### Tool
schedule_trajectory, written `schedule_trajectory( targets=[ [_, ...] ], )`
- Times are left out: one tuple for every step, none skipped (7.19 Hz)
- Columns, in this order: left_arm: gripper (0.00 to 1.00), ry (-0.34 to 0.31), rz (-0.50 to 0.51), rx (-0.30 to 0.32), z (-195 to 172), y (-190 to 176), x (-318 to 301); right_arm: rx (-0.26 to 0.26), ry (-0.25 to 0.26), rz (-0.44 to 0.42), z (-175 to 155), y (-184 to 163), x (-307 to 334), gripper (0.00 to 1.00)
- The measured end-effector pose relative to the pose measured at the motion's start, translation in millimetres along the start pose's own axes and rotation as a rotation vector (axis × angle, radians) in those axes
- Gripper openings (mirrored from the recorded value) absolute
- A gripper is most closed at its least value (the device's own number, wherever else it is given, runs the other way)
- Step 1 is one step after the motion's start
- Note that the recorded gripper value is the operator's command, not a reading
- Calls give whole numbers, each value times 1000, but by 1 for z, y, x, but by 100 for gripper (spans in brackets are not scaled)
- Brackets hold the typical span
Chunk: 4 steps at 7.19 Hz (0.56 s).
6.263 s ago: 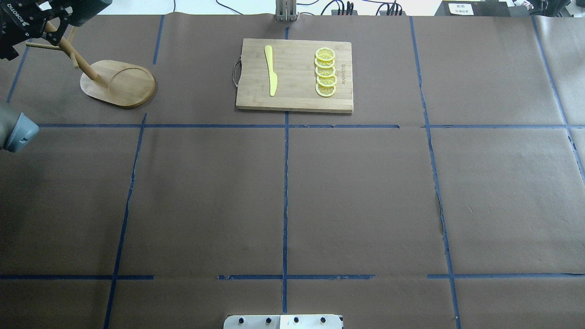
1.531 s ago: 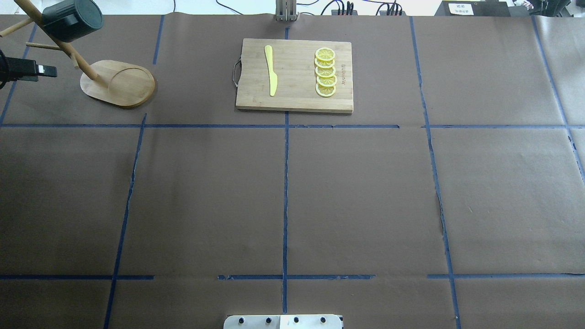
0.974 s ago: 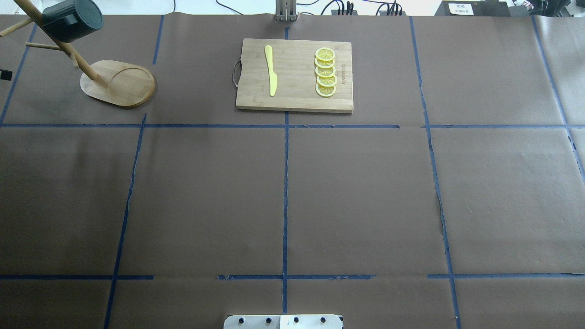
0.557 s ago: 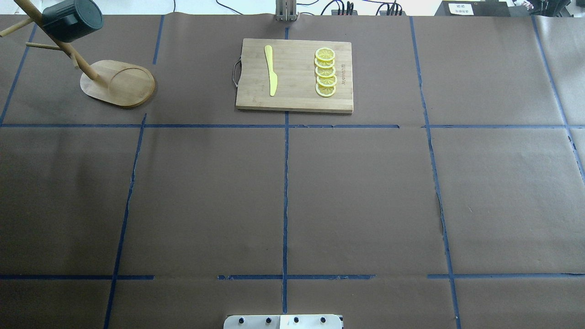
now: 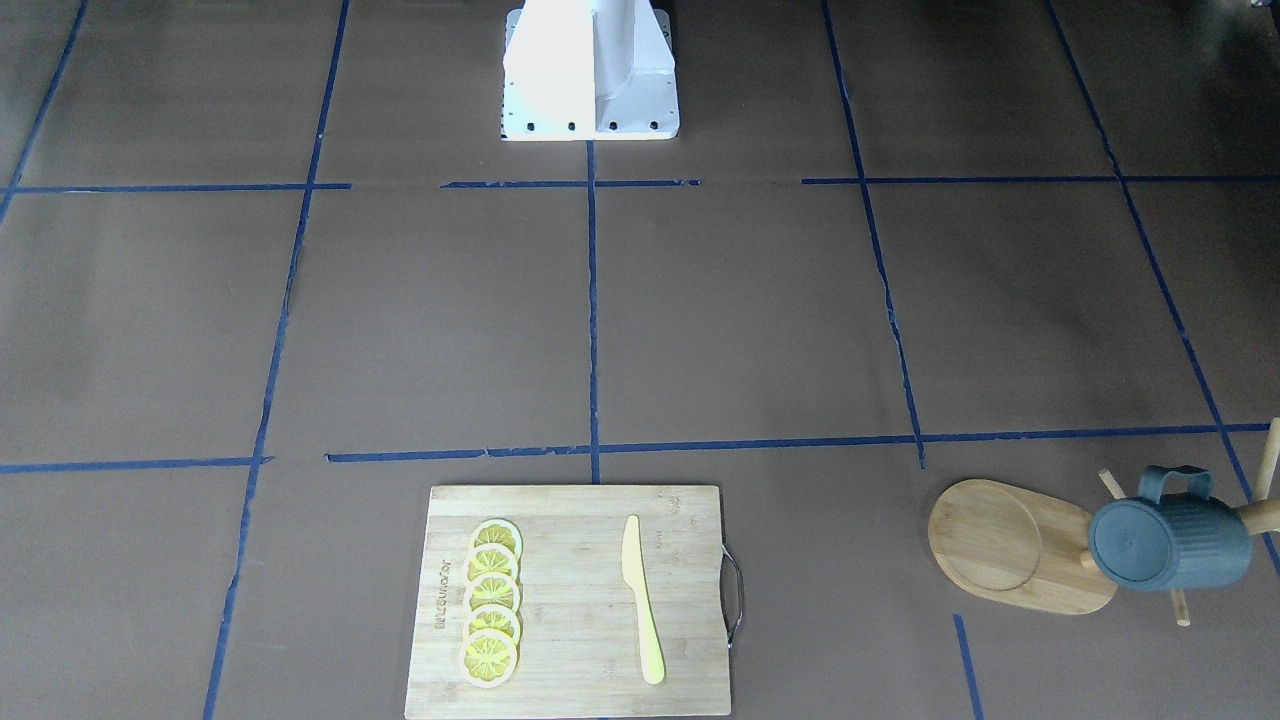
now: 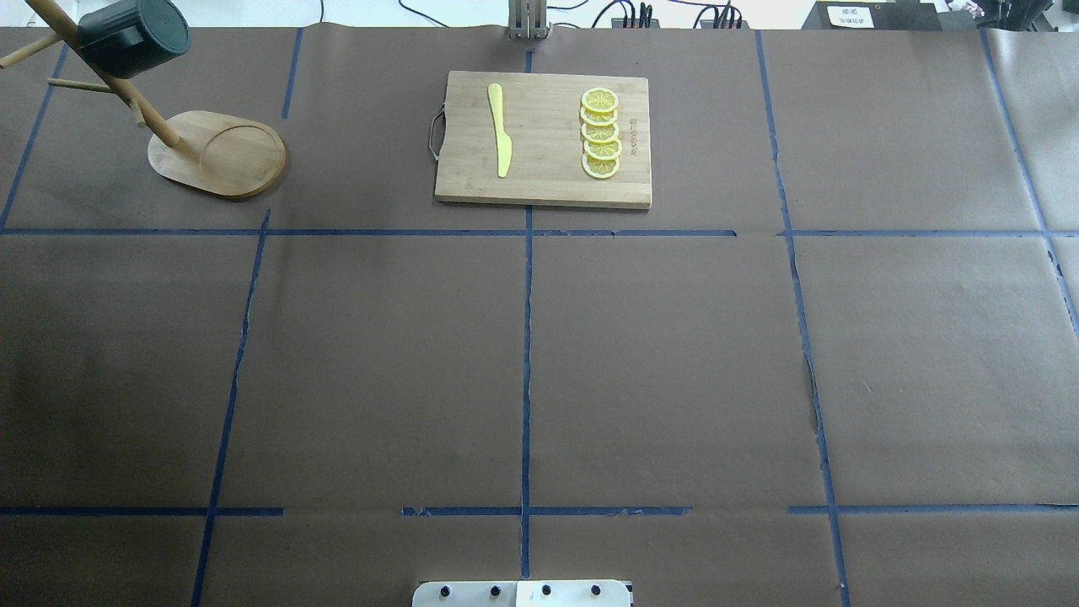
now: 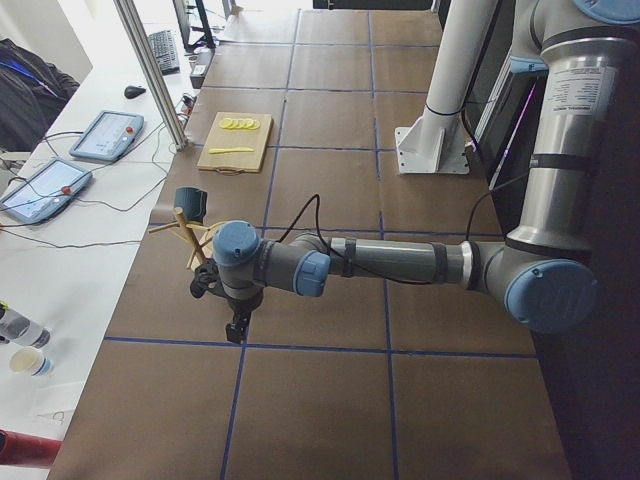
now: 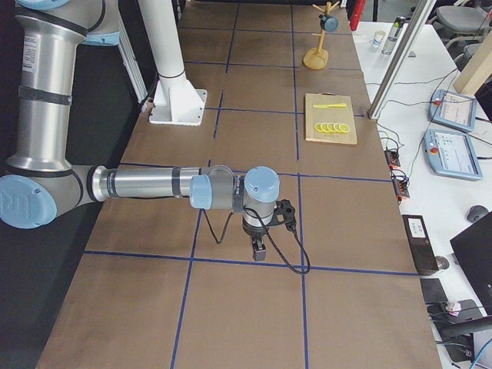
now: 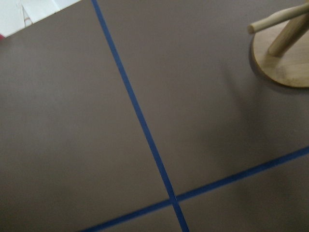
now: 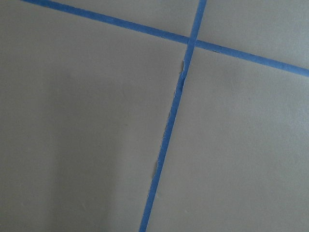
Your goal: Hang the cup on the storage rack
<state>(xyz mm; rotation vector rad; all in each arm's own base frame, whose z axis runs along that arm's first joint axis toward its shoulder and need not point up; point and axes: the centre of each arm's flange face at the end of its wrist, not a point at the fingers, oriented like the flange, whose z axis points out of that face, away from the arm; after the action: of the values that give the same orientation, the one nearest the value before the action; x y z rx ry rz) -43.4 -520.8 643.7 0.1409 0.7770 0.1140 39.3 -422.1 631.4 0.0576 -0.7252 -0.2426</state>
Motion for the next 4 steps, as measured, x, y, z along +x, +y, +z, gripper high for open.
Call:
schedule_trajectory(
  targets=[
    [100, -20, -71, -25, 6, 29, -17, 0, 0, 0, 0, 0, 0, 100],
    [100, -65, -102, -40, 9, 48, -28, 0, 0, 2, 0, 0, 0, 100],
    [100, -71, -110, -42, 9, 55, -28, 0, 0, 3, 0, 1, 0, 100],
    [100, -39, -114, -42, 9, 57, -25, -1, 0, 4, 0, 1, 0, 100]
  ],
)
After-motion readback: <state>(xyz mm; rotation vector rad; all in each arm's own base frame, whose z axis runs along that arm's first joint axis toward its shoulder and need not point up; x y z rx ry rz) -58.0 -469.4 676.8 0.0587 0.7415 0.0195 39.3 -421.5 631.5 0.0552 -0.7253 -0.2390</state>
